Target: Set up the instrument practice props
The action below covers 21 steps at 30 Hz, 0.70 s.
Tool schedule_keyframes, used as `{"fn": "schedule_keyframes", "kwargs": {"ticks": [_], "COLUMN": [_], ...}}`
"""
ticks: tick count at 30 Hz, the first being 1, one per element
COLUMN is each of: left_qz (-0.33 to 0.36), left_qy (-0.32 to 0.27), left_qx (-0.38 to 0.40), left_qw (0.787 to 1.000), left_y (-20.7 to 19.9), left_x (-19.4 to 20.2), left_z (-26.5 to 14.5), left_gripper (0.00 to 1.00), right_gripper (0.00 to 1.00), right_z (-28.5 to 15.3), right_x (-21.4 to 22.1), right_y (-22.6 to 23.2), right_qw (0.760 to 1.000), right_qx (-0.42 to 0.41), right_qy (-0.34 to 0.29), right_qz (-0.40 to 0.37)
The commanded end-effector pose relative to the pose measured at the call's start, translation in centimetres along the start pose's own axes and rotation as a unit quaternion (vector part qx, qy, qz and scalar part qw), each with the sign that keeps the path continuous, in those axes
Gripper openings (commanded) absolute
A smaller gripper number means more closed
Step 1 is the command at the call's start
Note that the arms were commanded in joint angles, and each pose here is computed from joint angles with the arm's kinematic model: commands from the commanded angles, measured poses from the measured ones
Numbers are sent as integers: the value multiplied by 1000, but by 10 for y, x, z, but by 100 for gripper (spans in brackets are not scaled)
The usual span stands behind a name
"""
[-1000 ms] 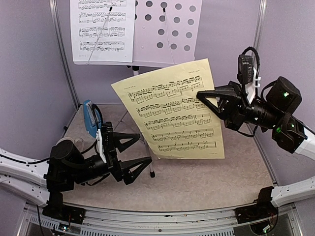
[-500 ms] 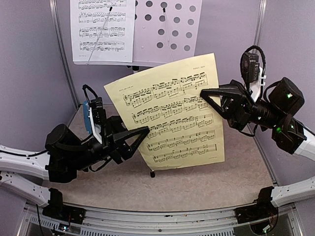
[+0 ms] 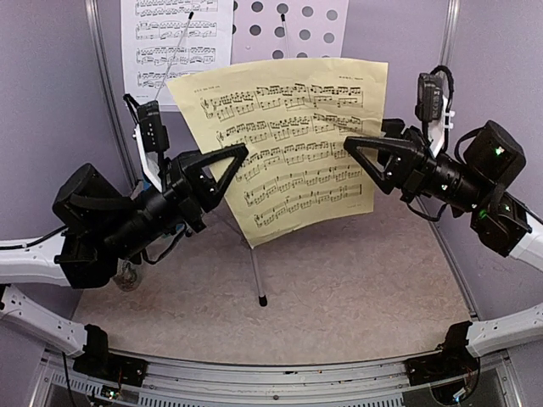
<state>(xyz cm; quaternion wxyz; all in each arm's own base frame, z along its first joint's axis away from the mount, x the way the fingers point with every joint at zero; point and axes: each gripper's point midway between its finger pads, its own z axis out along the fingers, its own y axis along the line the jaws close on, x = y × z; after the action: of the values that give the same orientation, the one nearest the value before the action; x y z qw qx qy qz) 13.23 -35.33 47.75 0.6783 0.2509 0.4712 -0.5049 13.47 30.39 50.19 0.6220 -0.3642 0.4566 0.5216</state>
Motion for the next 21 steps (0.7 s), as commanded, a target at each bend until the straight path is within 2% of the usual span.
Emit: {"fn": "schedule_keyframes", "kwargs": {"ticks": [1, 5, 9, 14, 21], "left_qz": [-6, 5, 5, 11, 29], "left_qy": [-7, -27, -40, -41, -31], "left_qx": [-112, -169, -230, -281, -289], "left_qw": [994, 985, 972, 959, 956], "left_y": [50, 77, 99, 117, 118], "left_x": [-44, -93, -127, -153, -170], "left_z": [0, -3, -13, -19, -6], "left_gripper": [0, 0, 0, 0, 0], "right_gripper": [60, 64, 65, 64, 62], "right_z": [3, 11, 38, 59, 78], "right_x": [-32, -57, -59, -57, -53], "right_y": [-50, -81, -118, -138, -161], "right_qw": [988, 969, 947, 941, 941], "right_qx": [141, 221, 286, 303, 310], "right_qy": [-1, 2, 59, 78, 86], "right_qz": [-56, -109, -134, -129, -110]}}
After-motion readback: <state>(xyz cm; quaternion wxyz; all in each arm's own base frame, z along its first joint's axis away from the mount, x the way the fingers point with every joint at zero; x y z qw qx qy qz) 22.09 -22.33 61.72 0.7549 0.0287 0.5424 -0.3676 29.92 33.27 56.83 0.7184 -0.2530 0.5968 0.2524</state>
